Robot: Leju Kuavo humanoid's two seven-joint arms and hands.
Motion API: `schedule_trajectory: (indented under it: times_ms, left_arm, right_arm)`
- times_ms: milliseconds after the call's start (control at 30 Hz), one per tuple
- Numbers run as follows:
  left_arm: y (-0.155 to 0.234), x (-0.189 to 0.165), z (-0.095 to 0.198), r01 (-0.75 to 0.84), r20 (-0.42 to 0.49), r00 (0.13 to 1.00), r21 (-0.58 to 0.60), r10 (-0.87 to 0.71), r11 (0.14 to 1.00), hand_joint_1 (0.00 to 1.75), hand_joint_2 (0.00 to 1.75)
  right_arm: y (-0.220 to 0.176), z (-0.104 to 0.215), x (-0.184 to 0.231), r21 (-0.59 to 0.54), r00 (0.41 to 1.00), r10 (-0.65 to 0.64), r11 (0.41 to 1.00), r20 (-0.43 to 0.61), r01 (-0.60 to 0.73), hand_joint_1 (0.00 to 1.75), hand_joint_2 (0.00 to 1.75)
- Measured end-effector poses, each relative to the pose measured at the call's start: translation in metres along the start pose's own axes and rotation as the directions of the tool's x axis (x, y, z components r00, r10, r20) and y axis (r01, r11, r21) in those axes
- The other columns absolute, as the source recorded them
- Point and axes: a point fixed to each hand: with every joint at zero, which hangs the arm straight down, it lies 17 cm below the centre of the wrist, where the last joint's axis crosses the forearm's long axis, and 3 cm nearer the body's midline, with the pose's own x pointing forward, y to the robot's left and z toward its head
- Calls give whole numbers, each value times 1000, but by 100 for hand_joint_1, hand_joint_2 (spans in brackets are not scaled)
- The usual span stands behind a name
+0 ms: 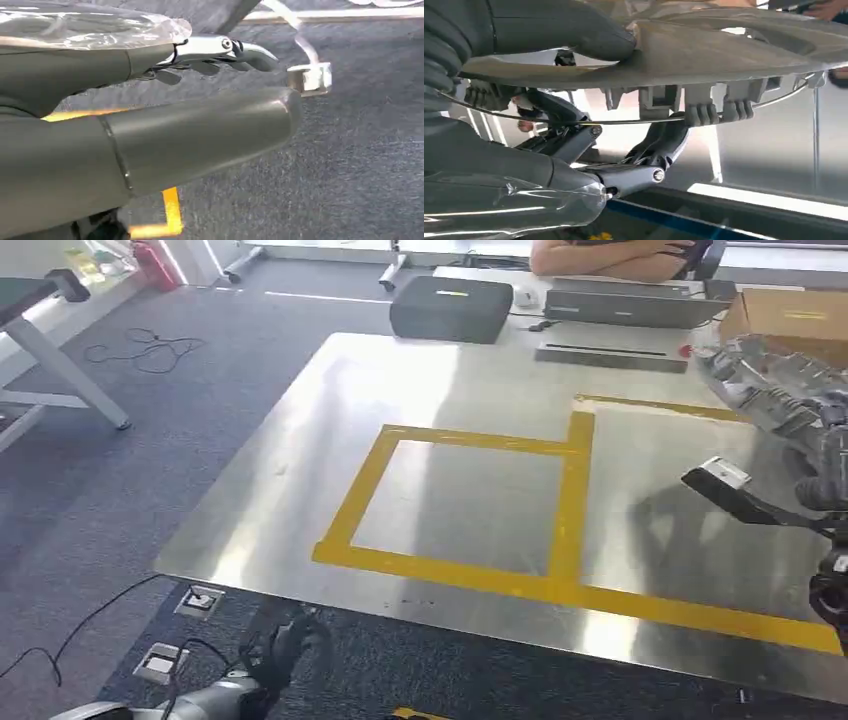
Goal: Take the parts from the cabinet and place them on the table.
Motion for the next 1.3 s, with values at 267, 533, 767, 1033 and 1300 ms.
schedule_trajectory:
  times_ms: [267,533,767,1033,1300]
  left_arm:
    - [-2,0,1,-29,0,1000,-13,29,999,0,0]
    - [-1,1,1,-16,9,1000,-14,16,1000,0,0]
    - [-2,2,1,-13,16,1000,-19,14,1000,0,0]
    - [-1,2,2,-13,15,1000,-23,13,1000,0,0]
    - [1,2,2,-12,17,1000,-19,12,1000,0,0]
  right_arm:
    - [42,11,16,97,999,-52,994,16,51,175,175]
    - [62,8,29,179,996,-63,983,56,53,175,175]
    - [97,19,34,329,994,-108,940,35,90,175,175]
    - [126,35,21,461,997,-69,884,-35,77,175,175]
    - [145,52,-1,539,995,-25,839,-98,74,175,175]
